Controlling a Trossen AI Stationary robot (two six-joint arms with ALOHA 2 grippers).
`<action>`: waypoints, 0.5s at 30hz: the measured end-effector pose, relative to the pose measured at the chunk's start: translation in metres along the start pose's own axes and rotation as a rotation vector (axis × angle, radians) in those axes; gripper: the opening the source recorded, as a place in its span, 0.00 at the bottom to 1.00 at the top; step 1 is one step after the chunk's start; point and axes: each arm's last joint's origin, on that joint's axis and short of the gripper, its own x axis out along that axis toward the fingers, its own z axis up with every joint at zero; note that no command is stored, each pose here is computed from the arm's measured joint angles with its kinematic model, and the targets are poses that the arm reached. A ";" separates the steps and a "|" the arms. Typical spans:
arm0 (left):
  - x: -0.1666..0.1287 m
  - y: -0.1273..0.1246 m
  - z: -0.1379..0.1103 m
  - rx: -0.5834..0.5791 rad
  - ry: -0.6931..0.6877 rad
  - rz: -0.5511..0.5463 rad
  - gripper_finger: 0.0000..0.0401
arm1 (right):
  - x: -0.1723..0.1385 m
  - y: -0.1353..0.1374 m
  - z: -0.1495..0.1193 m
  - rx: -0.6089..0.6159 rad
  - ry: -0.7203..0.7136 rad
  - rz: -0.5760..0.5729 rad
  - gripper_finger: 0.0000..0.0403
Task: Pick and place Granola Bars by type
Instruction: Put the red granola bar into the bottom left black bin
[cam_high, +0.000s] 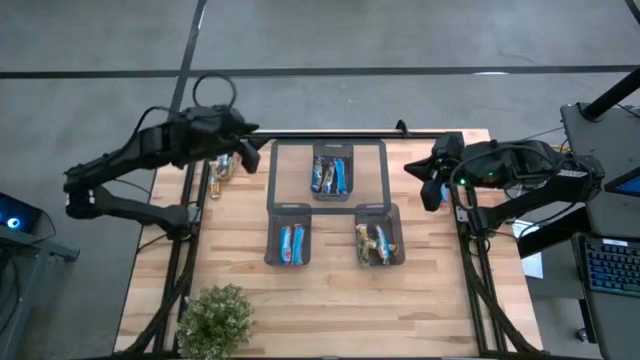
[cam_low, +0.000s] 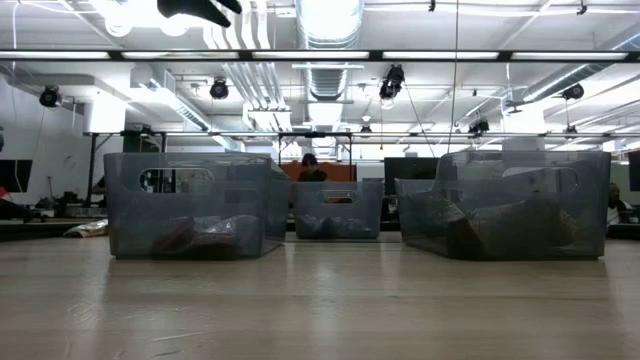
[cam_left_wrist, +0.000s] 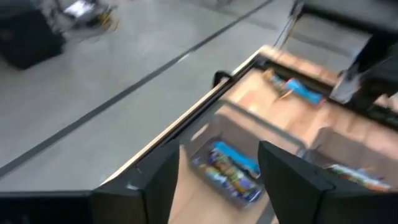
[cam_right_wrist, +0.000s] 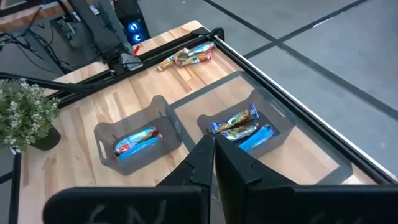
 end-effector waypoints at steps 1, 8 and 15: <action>0.002 0.001 0.004 0.003 0.020 0.016 0.52 | 0.000 0.000 0.000 0.000 0.000 0.000 0.02; 0.020 0.018 0.019 0.029 0.169 0.145 0.55 | 0.000 0.000 0.000 0.017 0.002 0.003 0.02; 0.042 0.050 0.022 -0.065 0.249 0.178 0.55 | 0.000 0.000 -0.001 0.020 0.008 0.011 0.02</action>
